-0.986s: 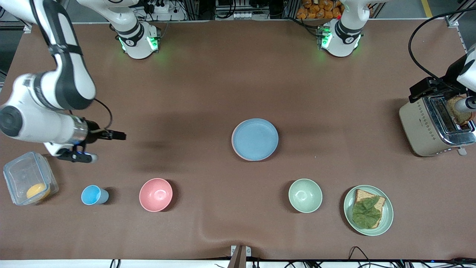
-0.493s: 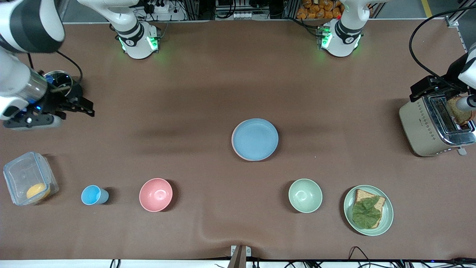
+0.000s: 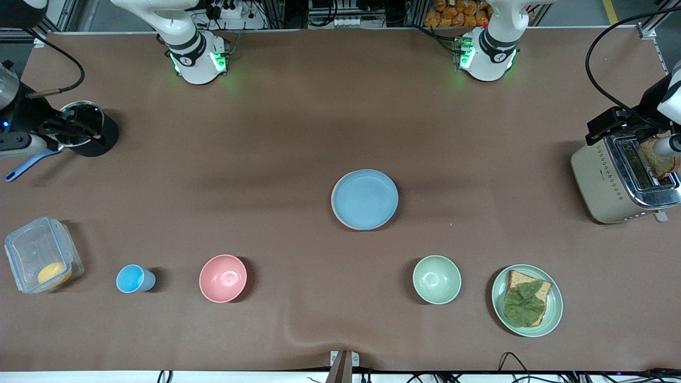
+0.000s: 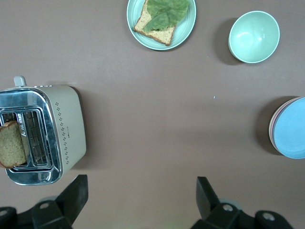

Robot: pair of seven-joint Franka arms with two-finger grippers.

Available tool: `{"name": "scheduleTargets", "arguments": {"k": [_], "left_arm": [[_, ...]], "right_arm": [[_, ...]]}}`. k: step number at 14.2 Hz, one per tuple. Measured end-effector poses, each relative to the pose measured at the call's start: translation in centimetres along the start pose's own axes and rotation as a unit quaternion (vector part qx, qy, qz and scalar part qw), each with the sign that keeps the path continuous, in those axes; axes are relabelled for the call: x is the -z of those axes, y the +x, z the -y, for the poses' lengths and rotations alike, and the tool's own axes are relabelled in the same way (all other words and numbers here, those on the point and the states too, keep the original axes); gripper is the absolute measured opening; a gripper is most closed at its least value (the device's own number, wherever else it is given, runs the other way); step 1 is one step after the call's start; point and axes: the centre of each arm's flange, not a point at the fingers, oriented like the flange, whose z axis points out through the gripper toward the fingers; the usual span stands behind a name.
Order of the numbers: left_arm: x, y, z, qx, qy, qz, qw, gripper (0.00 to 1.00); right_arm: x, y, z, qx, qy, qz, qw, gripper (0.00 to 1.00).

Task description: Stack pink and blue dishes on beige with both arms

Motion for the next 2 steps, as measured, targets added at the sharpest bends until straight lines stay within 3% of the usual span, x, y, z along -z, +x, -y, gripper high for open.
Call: {"name": "scheduleTargets", "arguments": {"k": [2], "left_arm": [[0.59,-0.15,-0.03,0.000,-0.003,-0.001,1.000,1.00]], "right_arm": [[0.73,-0.19,0.01,-0.018,0.000,0.001,1.000,1.00]]}}
